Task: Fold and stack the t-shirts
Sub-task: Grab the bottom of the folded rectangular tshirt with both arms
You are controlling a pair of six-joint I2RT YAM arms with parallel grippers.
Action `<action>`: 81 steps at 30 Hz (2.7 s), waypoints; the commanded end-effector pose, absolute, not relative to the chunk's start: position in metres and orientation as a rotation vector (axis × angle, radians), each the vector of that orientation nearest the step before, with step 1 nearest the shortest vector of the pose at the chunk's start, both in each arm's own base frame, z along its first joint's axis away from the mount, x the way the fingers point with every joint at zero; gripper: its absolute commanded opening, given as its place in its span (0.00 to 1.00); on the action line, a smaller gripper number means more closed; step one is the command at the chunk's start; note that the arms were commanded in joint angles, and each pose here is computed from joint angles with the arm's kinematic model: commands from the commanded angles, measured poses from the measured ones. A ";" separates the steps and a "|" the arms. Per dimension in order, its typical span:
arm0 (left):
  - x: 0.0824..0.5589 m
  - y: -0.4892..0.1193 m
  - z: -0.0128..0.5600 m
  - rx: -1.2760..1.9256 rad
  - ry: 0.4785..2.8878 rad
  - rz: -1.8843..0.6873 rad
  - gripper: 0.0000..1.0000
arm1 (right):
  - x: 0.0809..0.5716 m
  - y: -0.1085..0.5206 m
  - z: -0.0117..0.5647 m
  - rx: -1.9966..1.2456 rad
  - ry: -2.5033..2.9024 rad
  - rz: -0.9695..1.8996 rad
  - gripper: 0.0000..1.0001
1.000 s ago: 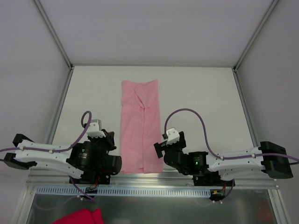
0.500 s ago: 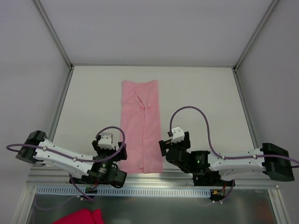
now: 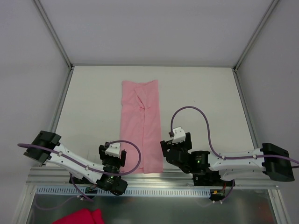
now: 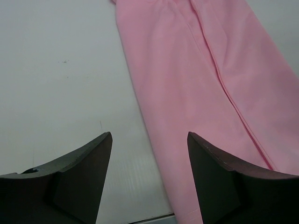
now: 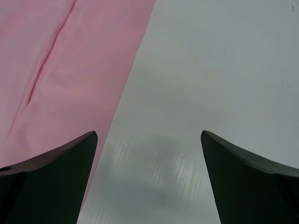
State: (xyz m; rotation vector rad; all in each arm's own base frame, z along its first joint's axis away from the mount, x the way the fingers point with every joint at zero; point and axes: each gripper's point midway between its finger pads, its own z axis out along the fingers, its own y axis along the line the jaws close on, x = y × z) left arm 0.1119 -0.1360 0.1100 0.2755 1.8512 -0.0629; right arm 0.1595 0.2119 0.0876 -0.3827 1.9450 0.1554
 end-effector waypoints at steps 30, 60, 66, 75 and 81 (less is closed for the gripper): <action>0.154 -0.168 0.134 -0.212 1.781 -0.250 0.00 | 0.233 0.283 0.097 -0.444 2.046 0.203 0.01; 0.345 -0.211 0.120 -0.246 2.078 -0.431 0.00 | 0.306 0.312 0.053 -0.568 2.216 0.258 0.01; 0.377 -0.205 0.097 -0.284 2.148 -0.423 0.00 | 0.323 0.321 0.044 -0.609 2.233 0.261 0.01; 0.418 -0.212 0.066 -0.306 2.263 -0.447 0.00 | 0.330 0.313 0.051 -0.606 2.219 0.243 0.01; 0.436 -0.218 0.050 -0.325 2.323 -0.494 0.00 | 0.330 0.305 0.069 -0.587 2.184 0.225 0.01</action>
